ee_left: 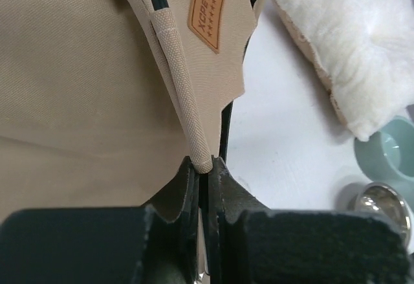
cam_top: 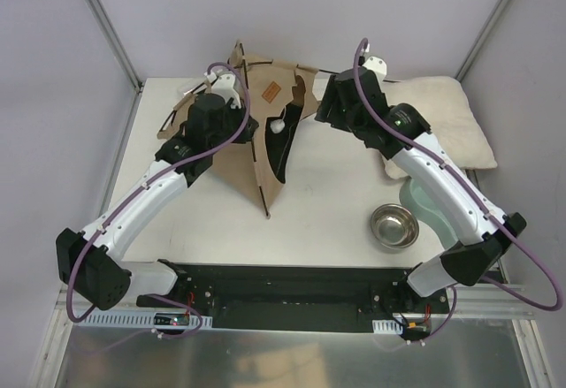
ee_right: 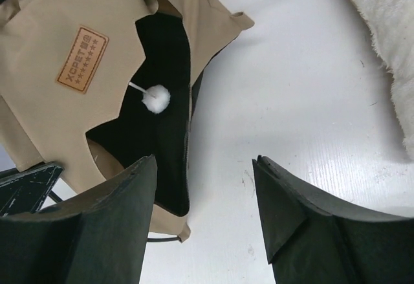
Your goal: Set up the pet tent
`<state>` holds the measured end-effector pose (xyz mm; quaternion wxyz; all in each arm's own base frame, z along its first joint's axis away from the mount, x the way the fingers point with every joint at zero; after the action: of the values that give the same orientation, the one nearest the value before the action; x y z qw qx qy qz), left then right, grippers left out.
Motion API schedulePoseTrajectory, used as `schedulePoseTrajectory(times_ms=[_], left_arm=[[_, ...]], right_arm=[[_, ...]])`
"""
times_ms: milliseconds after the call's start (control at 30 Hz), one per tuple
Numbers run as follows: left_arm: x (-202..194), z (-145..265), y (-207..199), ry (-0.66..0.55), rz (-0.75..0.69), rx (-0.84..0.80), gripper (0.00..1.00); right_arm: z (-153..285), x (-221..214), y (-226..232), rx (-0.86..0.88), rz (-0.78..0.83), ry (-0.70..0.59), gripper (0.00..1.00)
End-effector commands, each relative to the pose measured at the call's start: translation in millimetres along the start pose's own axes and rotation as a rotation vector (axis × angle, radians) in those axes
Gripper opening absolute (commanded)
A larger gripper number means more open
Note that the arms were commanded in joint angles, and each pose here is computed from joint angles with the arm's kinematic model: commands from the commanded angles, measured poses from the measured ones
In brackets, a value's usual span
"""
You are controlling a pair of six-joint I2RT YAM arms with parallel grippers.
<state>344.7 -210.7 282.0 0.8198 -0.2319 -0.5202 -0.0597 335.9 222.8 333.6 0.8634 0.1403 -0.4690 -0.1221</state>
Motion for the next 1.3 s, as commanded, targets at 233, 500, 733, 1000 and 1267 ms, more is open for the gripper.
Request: schedulePoseTrajectory(times_ms=[233,500,733,1000,1267], left_arm=[[55,70,-10,-0.130,-0.311,-0.052,0.00],[93,124,-2,-0.266,-0.387,0.022,0.00],[114,151,4,-0.351,-0.413,0.083,0.00],[129,178,0,-0.395,-0.410,0.082,0.00],[128,190,-5,-0.375,-0.419,0.048,0.00]], right_arm=[[53,32,33,0.386,0.315,-0.016,0.72],[65,46,28,0.422,0.448,-0.078,0.75],[68,68,36,0.440,0.497,-0.182,0.77],[54,62,24,0.406,0.612,-0.181,0.79],[11,38,0,0.464,0.762,-0.012,0.78]])
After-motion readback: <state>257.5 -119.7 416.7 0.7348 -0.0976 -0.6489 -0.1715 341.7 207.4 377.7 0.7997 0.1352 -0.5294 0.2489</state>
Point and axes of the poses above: each gripper's point midway between its finger pads, its own z axis back along the fingers, its own y axis along the line the jaws close on, x = y × z, the point moved 1 cm from there along z, back along the fingers, and after that the axes turned 3 degrees about -z, right-handed, at the moved point
